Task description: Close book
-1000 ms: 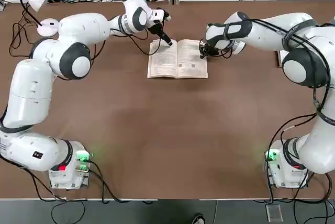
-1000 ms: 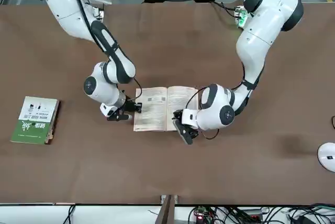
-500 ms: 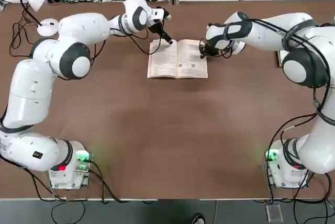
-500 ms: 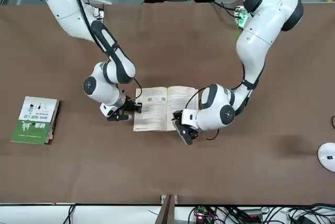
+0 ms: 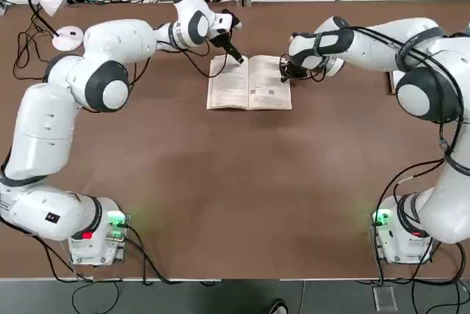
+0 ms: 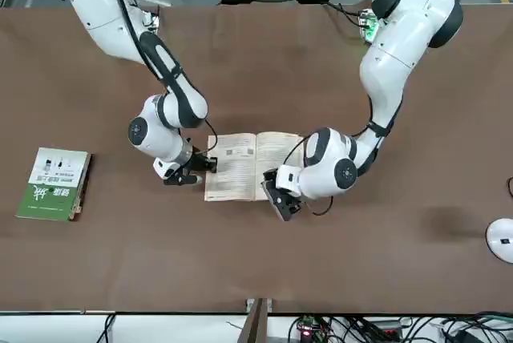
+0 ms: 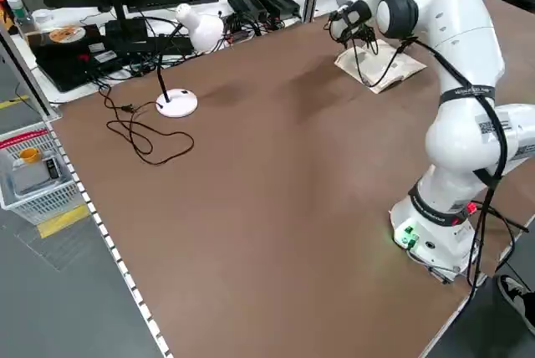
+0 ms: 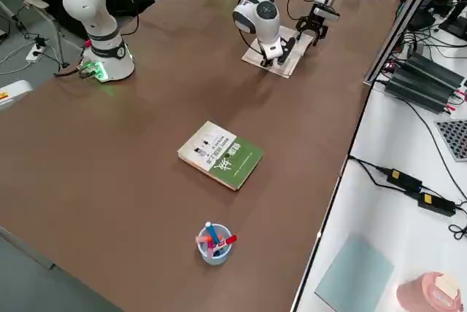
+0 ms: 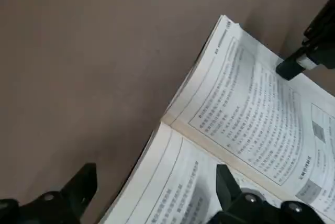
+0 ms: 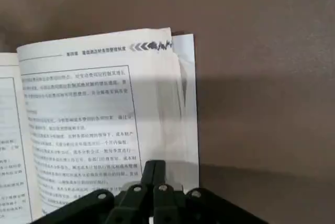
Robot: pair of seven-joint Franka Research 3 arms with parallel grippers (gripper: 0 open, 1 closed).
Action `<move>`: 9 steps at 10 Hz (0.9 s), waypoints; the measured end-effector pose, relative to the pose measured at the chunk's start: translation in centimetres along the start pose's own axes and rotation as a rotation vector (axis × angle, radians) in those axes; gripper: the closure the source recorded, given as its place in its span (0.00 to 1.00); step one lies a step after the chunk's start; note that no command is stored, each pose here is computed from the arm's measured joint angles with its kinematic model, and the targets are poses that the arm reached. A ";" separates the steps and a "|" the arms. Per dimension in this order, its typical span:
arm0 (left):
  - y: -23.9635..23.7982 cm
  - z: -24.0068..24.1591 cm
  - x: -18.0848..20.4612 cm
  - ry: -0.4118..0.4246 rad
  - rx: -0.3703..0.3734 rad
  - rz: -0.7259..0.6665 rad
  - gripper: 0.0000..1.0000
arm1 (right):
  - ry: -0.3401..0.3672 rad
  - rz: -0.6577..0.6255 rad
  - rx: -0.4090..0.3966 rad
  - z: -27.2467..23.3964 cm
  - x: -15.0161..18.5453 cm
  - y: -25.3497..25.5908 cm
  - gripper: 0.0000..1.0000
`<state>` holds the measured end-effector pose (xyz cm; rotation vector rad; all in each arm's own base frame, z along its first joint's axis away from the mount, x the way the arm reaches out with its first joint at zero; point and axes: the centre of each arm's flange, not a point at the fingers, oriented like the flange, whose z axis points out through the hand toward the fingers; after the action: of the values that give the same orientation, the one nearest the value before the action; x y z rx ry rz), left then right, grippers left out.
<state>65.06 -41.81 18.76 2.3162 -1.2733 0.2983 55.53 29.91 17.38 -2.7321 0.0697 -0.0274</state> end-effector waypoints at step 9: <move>-0.3 1.7 -1.1 -0.004 -0.025 0.005 0.00 | 0.000 0.000 0.000 0.0 0.0 0.0 0.99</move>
<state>64.65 -41.73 16.74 2.2940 -1.2776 0.2782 55.53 29.91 17.38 -2.7321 0.0697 -0.0274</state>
